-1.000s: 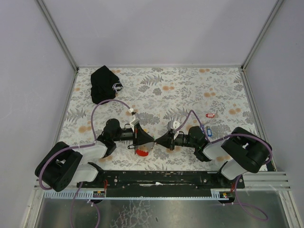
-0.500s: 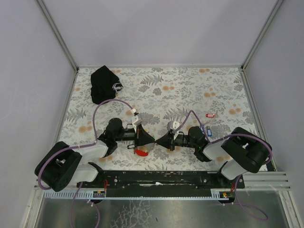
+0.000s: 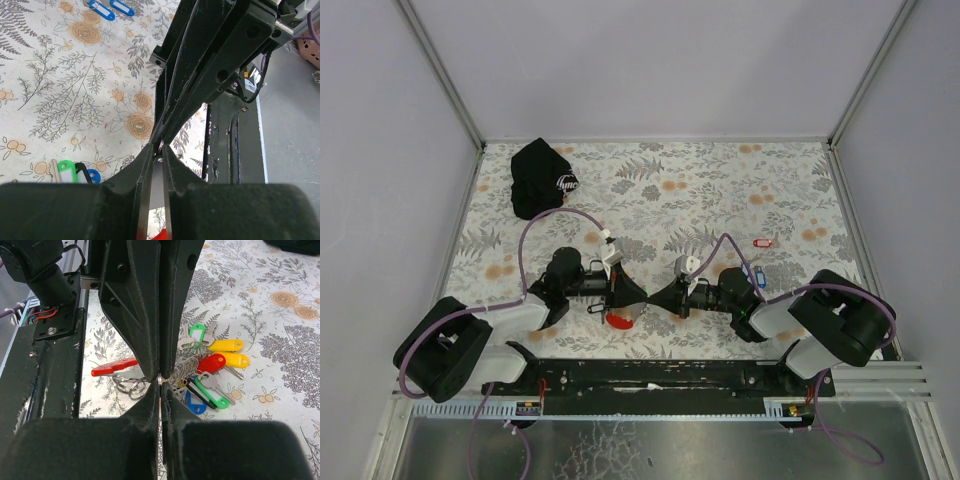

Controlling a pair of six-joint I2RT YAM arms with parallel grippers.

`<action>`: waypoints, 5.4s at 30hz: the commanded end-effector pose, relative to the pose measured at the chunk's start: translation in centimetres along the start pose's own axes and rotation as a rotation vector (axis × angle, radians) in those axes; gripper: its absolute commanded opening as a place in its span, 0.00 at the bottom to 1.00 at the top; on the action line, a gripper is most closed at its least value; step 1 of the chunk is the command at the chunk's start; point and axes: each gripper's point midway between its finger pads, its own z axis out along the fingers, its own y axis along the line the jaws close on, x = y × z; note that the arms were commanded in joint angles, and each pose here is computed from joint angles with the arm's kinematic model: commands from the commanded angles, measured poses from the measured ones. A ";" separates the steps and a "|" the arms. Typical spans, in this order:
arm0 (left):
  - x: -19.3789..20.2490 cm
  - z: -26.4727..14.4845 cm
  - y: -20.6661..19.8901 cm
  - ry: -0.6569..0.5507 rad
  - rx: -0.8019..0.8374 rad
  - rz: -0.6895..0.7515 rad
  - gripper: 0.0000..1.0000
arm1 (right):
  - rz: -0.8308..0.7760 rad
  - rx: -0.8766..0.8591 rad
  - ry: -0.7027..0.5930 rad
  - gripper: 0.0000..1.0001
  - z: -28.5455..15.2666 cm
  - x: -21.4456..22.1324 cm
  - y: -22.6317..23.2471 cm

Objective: Put the keys on the keyring

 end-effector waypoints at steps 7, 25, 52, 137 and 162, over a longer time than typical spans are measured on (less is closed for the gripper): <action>-0.2 0.2 0.2 0.007 -0.017 0.016 0.00 | -0.100 -0.004 -0.155 0.01 0.2 -4.8 -0.1; -0.9 0.9 2.5 0.232 -0.457 -0.048 0.00 | -0.183 0.229 0.035 0.46 -3.4 -3.3 -2.9; -1.3 0.5 -1.2 0.511 -0.435 -0.047 0.00 | -0.321 -0.102 0.092 0.40 -0.9 -3.8 0.1; -2.6 -1.8 -1.1 -0.363 -0.216 -0.013 0.25 | -0.157 -0.145 -0.004 0.00 0.4 -2.7 0.0; -2.6 -1.4 0.0 -0.252 -0.281 0.086 0.00 | -0.162 -0.090 0.002 0.17 -0.2 -2.7 -0.4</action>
